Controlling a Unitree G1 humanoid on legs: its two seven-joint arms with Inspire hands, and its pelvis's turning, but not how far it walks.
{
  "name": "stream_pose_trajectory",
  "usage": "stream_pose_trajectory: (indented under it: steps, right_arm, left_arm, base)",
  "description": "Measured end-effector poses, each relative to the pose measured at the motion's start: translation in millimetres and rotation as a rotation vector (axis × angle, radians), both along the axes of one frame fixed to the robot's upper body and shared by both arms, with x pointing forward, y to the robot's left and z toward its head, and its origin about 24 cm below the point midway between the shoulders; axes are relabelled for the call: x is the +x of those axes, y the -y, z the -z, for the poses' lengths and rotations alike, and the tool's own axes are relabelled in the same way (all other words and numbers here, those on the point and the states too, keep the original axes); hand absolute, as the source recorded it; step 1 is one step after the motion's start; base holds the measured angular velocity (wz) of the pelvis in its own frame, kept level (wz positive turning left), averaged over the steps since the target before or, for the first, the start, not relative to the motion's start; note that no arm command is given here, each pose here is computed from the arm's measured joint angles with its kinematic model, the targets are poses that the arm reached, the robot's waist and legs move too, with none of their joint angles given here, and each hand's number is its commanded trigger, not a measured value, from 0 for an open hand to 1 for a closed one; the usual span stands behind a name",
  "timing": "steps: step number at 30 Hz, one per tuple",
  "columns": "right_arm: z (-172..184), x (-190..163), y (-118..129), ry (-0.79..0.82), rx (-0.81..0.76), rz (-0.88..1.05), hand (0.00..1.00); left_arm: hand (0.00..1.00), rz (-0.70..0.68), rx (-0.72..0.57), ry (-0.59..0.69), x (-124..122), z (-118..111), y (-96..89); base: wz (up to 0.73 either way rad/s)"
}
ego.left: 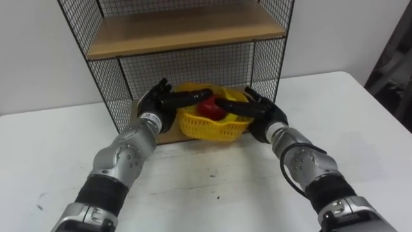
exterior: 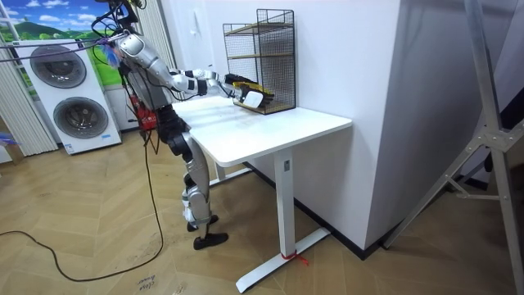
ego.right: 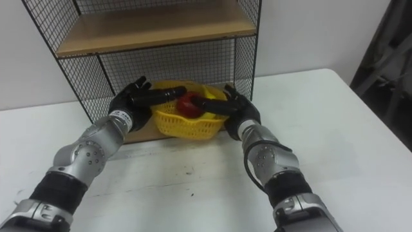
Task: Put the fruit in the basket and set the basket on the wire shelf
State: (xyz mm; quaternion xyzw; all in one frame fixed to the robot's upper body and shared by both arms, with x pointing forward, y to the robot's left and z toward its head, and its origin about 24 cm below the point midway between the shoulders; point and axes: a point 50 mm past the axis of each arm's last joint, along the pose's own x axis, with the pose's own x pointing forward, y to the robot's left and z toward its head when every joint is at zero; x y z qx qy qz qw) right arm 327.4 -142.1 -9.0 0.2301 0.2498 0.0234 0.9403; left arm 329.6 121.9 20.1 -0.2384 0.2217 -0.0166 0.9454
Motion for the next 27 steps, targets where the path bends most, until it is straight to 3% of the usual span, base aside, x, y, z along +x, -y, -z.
stream_pose_trajectory:
  steps: [10,16,27]
  right_arm:
    - [-22.0,8.9,4.6,0.101,-0.006,0.008,0.00]
    - [-31.3,11.8,7.1,0.135,-0.018,0.005,0.00]
    - [-44.8,15.4,10.4,0.179,-0.032,0.004,0.00]
  left_arm:
    - [0.00,-0.090,-0.032,0.013,3.6,-4.2,-20.3]
    - [0.00,-0.109,0.015,0.043,5.6,-11.1,-28.5]
    - [0.00,-0.104,0.012,0.082,7.7,-21.4,-27.3]
  base:
    - [-0.01]
    - [0.00]
    - [0.00]
